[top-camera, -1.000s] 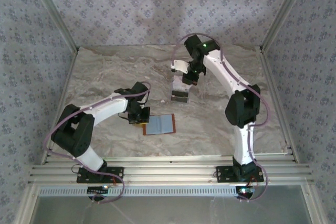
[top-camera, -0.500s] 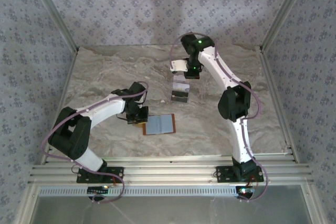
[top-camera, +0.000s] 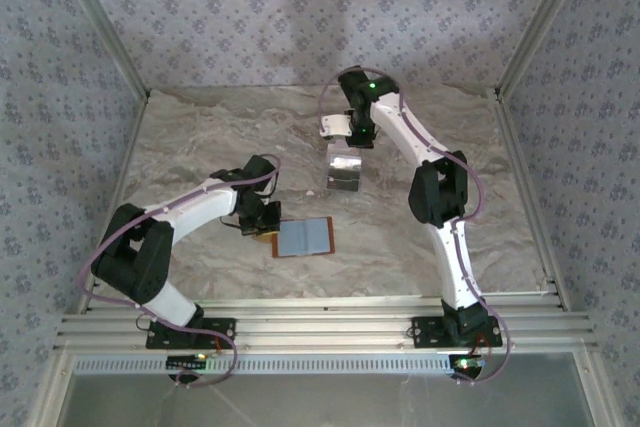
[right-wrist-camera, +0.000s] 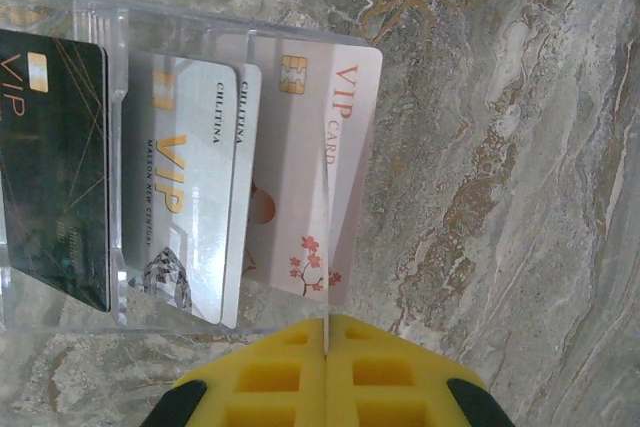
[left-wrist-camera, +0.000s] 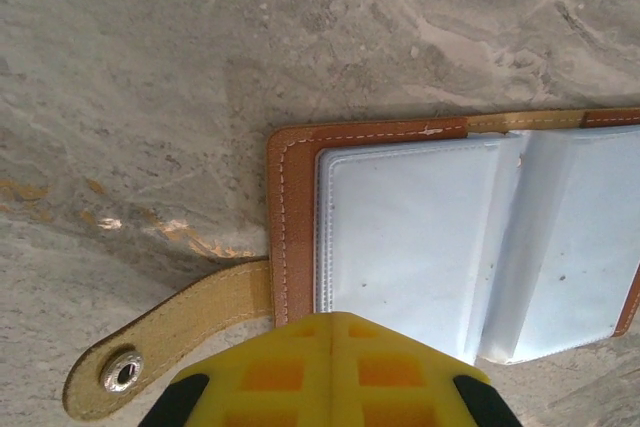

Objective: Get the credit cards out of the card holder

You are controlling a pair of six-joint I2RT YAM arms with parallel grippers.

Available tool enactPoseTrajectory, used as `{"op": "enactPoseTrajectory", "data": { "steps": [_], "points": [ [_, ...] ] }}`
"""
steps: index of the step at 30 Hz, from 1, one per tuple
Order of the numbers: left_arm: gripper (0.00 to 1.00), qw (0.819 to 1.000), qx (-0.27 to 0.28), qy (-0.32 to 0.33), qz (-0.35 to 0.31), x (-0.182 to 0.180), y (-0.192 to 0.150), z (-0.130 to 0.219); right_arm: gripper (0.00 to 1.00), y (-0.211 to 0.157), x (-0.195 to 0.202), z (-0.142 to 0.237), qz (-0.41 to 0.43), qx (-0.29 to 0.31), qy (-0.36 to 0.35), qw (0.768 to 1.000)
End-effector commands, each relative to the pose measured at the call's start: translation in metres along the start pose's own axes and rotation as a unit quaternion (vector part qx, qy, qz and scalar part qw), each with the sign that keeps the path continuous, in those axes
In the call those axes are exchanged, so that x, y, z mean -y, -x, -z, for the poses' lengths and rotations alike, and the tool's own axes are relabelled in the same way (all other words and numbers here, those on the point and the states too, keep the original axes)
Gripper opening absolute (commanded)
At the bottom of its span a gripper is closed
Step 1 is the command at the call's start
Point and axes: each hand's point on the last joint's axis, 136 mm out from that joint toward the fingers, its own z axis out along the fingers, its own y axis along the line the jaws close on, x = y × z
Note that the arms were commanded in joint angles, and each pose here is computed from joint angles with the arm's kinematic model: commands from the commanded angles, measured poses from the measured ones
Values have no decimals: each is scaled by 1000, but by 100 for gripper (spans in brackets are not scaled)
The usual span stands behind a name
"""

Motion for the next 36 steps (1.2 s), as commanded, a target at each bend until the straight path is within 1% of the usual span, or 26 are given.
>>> {"op": "enactPoseTrajectory", "data": {
  "steps": [1,5,16,29,30,36],
  "points": [
    [4,1000,-6,12,7,-4,-1,3,0,5,-2,-7,-9,-2,3,1000],
    [4,1000,-6,12,6,-4,-1,4,0,8,-7,-8,-10,-3,10,1000],
    [4,1000,-3,13,5,-5,-1,7,0,12,-11,9,-23,-10,3,1000],
    [4,1000,-5,15,6,-7,-3,6,0,16,-26,-11,-21,-8,35,999],
    [4,1000,-5,15,6,-7,-3,6,1,16,-26,-12,-20,-9,34,999],
    [4,1000,-6,16,6,-7,-3,5,15,20,-19,-11,-18,-6,18,1000]
  ]
}}
